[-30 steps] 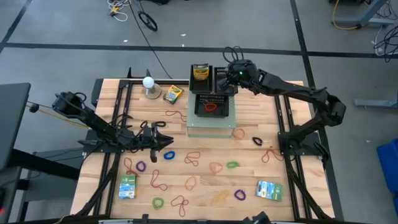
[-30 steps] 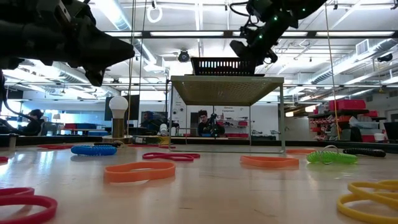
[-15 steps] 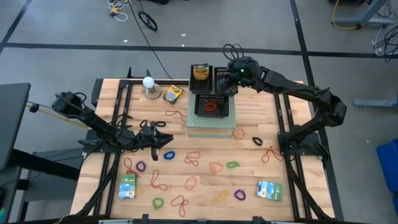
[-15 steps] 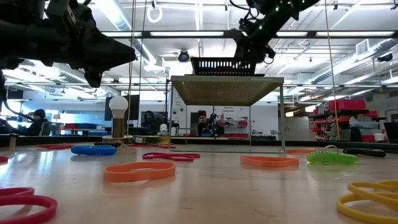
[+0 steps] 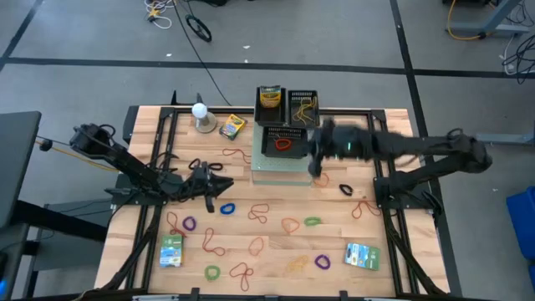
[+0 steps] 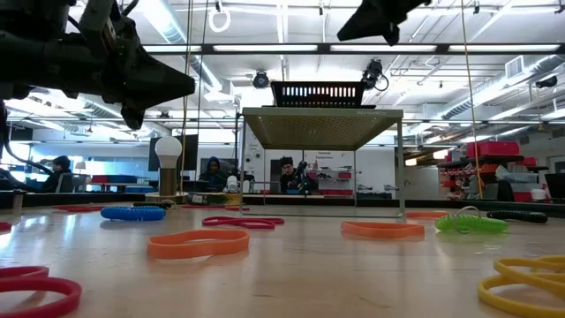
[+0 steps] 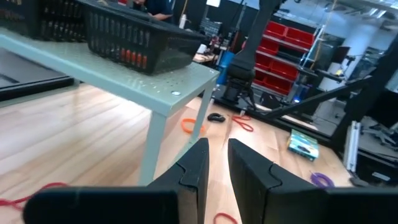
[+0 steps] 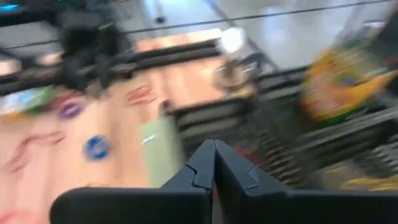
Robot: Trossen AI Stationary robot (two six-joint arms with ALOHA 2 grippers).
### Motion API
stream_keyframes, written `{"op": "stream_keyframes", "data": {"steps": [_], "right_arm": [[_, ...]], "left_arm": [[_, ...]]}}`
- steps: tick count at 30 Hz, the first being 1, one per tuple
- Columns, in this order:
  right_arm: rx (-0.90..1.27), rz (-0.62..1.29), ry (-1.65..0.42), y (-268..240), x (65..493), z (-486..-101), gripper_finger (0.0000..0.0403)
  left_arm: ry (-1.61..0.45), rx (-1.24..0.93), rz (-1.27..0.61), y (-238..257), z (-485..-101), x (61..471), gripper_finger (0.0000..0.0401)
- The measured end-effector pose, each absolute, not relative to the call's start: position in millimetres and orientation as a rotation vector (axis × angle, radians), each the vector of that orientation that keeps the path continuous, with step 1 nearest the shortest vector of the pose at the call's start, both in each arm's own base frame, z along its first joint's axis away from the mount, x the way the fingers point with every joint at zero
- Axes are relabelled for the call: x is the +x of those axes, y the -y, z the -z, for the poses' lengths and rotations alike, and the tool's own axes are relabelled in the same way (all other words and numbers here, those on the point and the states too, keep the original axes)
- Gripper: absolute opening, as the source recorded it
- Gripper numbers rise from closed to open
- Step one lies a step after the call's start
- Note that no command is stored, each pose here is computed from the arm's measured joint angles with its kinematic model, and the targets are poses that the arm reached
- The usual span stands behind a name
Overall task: Pick & Place Office Desk Supplies
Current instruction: Put the green spring keychain into the bottom black bin on the shelf
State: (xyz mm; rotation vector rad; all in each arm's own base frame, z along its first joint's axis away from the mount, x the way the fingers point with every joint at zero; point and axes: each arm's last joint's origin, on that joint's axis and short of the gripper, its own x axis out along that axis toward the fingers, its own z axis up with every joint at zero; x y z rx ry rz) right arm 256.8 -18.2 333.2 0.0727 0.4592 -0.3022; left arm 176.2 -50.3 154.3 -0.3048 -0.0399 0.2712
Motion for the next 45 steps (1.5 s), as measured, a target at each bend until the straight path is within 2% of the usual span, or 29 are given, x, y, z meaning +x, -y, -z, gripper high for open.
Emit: {"op": "stream_keyframes", "data": {"steps": [4,7,11,14,20,25,29,32,38,45], "right_arm": [[0.084,0.263,-0.501,-22.5,253.1,-292.6,0.0022],[0.103,0.223,-0.521,-49.7,246.1,-272.6,0.0011],[0.134,0.181,-0.536,-78.6,235.0,-261.2,0.0005],[0.147,0.168,-0.531,-93.5,228.7,-260.1,0.0016],[0.181,0.161,-0.616,-112.4,226.8,-242.8,0.0055],[0.182,0.120,-0.721,-125.9,230.7,-222.1,0.0110],[0.171,0.090,-0.870,-135.8,231.9,-197.8,0.0158],[0.134,0.083,-0.989,-140.7,233.1,-176.3,0.0175],[0.007,0.080,-1.098,-144.5,238.9,-146.0,0.0171],[-0.107,0.064,-1.164,-148.3,245.0,-128.5,0.0145]], "left_arm": [[0.022,-0.290,-0.289,47.8,-152.2,177.0,0.0065],[0.008,-0.274,-0.287,47.9,-151.0,177.0,0.0065],[-0.018,-0.257,-0.289,48.0,-148.3,176.9,0.0065],[-0.033,-0.252,-0.265,48.8,-146.5,177.5,0.0063],[-0.058,-0.254,-0.249,49.8,-141.9,178.8,0.0045],[-0.069,-0.248,-0.215,51.0,-141.2,179.6,0.0008],[-0.070,-0.247,-0.204,51.2,-141.3,179.7,0.0009],[-0.070,-0.246,-0.203,51.2,-141.3,179.7,0.0010],[-0.068,-0.254,-0.226,47.2,-140.9,180.9,0.0009],[-0.071,-0.257,-0.238,45.2,-140.5,181.3,0.0009]]}}
